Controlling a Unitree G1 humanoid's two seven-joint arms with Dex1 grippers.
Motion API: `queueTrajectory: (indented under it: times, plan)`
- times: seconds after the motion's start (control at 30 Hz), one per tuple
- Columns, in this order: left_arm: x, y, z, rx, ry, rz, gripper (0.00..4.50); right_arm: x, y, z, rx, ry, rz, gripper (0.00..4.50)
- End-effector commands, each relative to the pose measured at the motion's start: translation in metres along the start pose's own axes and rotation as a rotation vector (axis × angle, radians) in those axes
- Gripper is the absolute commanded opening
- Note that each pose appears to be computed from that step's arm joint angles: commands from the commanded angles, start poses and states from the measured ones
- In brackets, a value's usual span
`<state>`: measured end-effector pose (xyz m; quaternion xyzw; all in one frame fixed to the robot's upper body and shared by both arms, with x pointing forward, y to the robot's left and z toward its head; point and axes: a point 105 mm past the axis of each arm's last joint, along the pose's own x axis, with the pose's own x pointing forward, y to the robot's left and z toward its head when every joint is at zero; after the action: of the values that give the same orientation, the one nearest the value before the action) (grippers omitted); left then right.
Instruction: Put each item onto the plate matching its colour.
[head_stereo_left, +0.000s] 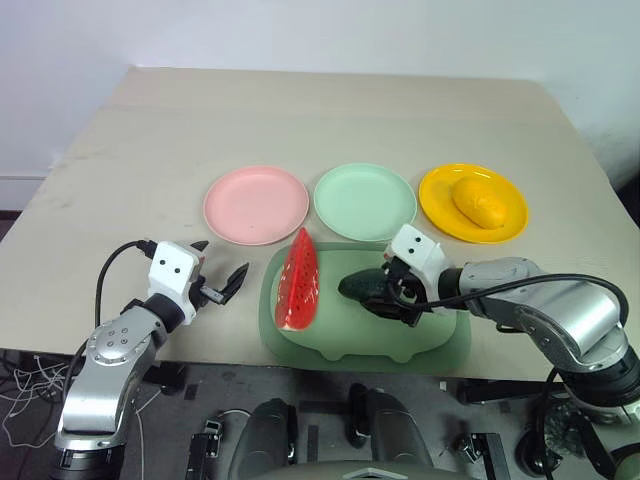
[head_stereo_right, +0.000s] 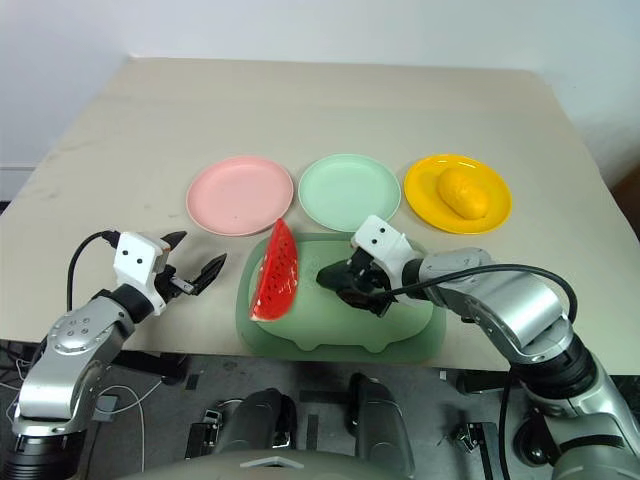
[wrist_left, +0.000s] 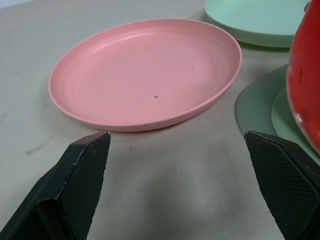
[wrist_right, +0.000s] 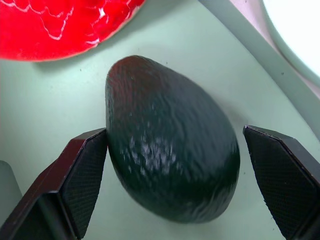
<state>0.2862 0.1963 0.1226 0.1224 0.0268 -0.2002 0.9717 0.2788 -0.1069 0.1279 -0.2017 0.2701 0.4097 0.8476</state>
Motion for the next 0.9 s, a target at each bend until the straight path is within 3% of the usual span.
queueTrajectory:
  times: [0.03, 0.13, 0.33, 0.53, 0.77, 0.9]
  plan:
    - [0.001, -0.002, 0.008, 0.020, -0.034, -0.002, 4.50, 0.001, 0.000, 0.002, -0.007, -0.010, -0.008, 4.49]
    - [0.002, -0.001, 0.008, 0.019, -0.037, 0.001, 4.50, 0.002, -0.001, 0.002, 0.000, -0.017, -0.010, 4.49]
    - [0.002, -0.001, 0.008, 0.019, -0.040, 0.004, 4.50, 0.002, -0.004, 0.005, 0.003, -0.032, -0.017, 3.16]
    - [0.002, 0.000, 0.008, 0.021, -0.040, 0.008, 4.50, -0.001, -0.010, 0.017, -0.028, -0.086, -0.033, 3.13]
    - [0.001, 0.001, 0.008, 0.025, -0.035, 0.007, 4.50, -0.011, -0.069, 0.066, -0.024, -0.220, -0.181, 3.13]
    - [0.003, 0.001, 0.010, 0.028, -0.038, 0.006, 4.50, 0.004, -0.096, 0.071, -0.051, -0.211, -0.244, 3.13]
